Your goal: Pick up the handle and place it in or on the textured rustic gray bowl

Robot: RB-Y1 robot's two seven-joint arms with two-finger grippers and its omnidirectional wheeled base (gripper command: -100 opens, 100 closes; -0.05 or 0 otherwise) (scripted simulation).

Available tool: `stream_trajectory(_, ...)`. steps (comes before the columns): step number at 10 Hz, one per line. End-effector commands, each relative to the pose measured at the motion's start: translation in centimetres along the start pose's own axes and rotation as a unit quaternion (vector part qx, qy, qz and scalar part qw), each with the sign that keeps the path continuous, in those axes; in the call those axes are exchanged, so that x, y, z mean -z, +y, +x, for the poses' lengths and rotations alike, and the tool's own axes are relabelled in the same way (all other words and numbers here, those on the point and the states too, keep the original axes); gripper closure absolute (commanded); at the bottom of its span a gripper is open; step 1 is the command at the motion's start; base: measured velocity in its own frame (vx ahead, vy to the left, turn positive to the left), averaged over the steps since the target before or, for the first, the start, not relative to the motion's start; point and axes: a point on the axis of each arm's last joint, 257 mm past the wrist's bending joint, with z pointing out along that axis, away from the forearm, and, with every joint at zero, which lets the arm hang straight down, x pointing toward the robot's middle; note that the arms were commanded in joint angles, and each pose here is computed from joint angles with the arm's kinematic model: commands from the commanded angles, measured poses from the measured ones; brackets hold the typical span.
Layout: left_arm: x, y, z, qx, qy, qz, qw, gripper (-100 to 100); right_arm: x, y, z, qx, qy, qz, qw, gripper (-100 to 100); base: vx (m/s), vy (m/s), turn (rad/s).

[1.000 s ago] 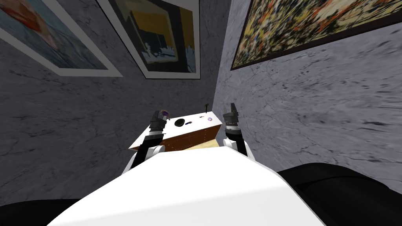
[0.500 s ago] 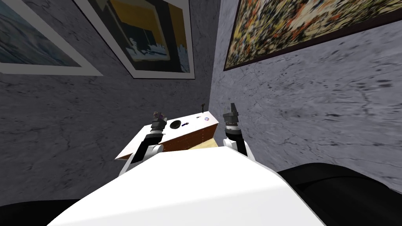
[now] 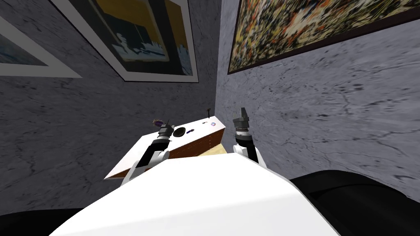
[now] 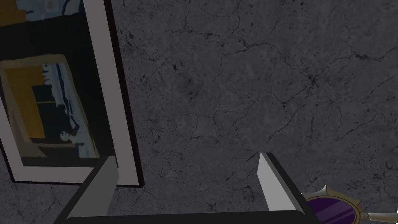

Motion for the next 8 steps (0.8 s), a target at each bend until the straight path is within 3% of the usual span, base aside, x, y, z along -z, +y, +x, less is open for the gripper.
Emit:
stream_trajectory(1,-0.1,1.4,-0.4,0.001,-0.003,-0.025,0.9997,-100,0.0,0.0,0.0,0.0,0.0,0.0,1.0,0,0.011,-0.009,-0.17)
stream_trajectory(6,0.0,6.8,-3.5,0.014,-0.027,-0.113,0.9931,-100,0.0,0.0,0.0,0.0,0.0,0.0,1.0,0,0.013,-0.012,-0.22)
stream_trajectory(8,0.2,7.7,-3.5,0.014,-0.028,-0.131,0.9909,-100,0.0,0.0,0.0,0.0,0.0,0.0,1.0,0,0.008,0.001,-0.026)
